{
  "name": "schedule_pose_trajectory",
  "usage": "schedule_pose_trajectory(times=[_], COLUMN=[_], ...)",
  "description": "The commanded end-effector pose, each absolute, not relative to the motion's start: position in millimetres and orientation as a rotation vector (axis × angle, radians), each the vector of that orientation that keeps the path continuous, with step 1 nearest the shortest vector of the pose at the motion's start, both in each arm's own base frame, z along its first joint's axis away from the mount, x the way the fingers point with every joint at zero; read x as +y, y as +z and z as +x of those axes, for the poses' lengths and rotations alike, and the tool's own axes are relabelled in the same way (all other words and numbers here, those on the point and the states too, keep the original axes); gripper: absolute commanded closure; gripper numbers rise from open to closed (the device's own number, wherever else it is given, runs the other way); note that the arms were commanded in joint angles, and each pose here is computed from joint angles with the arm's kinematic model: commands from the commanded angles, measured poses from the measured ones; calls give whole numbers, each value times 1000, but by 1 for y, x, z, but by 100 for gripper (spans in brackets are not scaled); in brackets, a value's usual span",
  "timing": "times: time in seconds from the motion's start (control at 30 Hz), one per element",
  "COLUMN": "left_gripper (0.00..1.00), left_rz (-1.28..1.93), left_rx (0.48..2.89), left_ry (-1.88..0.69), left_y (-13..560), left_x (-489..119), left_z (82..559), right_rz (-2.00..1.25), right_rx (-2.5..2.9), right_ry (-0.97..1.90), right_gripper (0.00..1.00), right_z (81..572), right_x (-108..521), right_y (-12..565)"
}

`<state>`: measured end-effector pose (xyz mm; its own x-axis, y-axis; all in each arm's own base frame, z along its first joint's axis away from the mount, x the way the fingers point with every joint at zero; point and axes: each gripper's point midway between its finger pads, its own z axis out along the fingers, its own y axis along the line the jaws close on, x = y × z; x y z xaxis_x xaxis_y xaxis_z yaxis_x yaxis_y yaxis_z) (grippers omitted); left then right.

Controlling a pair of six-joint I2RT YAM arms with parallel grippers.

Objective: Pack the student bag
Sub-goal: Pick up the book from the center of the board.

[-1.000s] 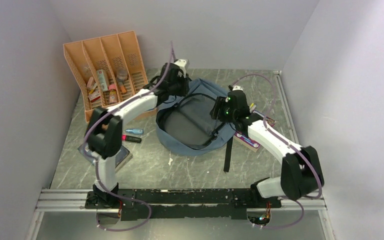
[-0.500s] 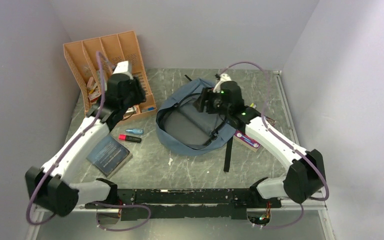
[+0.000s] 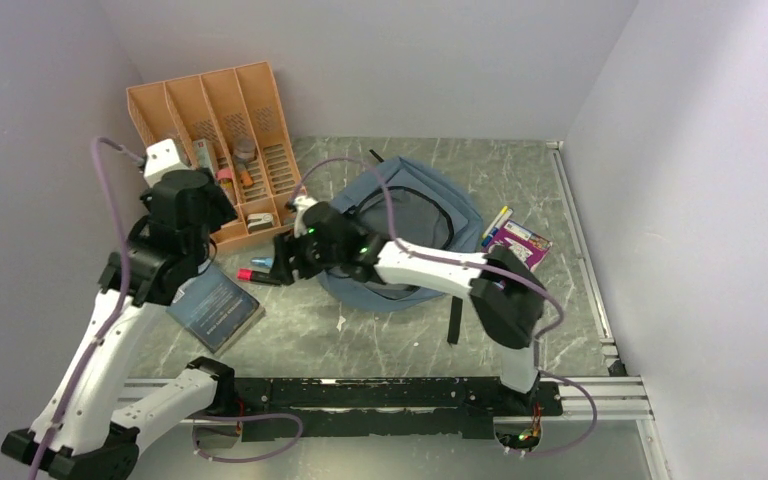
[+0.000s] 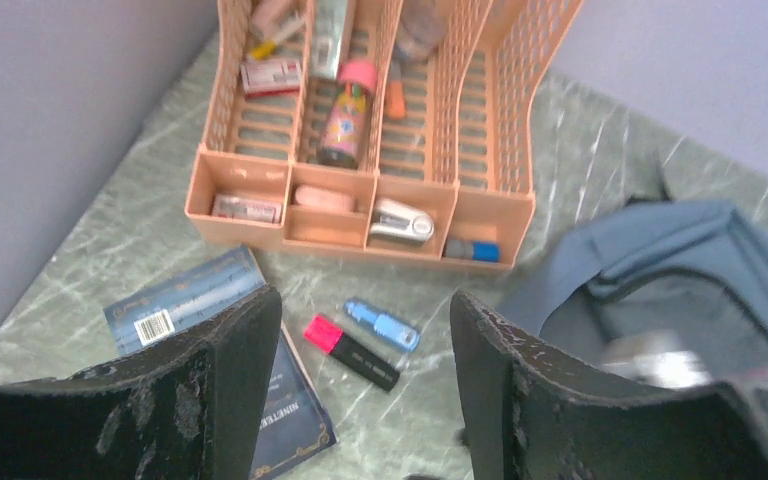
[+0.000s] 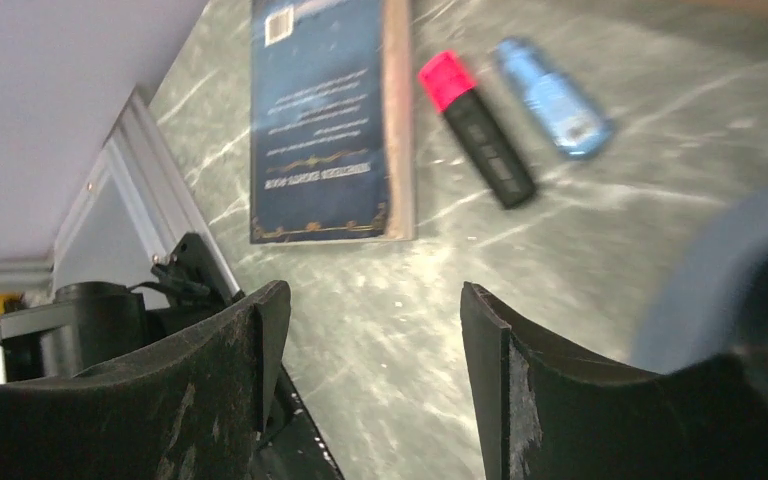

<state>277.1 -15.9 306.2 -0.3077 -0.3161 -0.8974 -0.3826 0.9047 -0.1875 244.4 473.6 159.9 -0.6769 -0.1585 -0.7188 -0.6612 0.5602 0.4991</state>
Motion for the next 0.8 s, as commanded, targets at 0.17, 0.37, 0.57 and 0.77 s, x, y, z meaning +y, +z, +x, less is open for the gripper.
schedule_pose_trajectory(times=[0.17, 0.37, 0.57, 0.77], left_gripper=[33, 32, 32, 32], left_rz=[-557, -545, -535, -534], left_rx=[1828, 1846, 1851, 1863], left_ry=[104, 91, 94, 67], left_y=[343, 333, 330, 325], left_x=[4, 1, -1, -6], left_z=[259, 259, 261, 263], right_rz=[-784, -801, -843, -898], right_rx=[2244, 2289, 2314, 2365], right_ry=[1166, 1073, 1095, 1074], right_gripper=[33, 32, 33, 40], right_z=[206, 220, 216, 209], right_x=[558, 570, 583, 587], right_y=[103, 70, 52, 25])
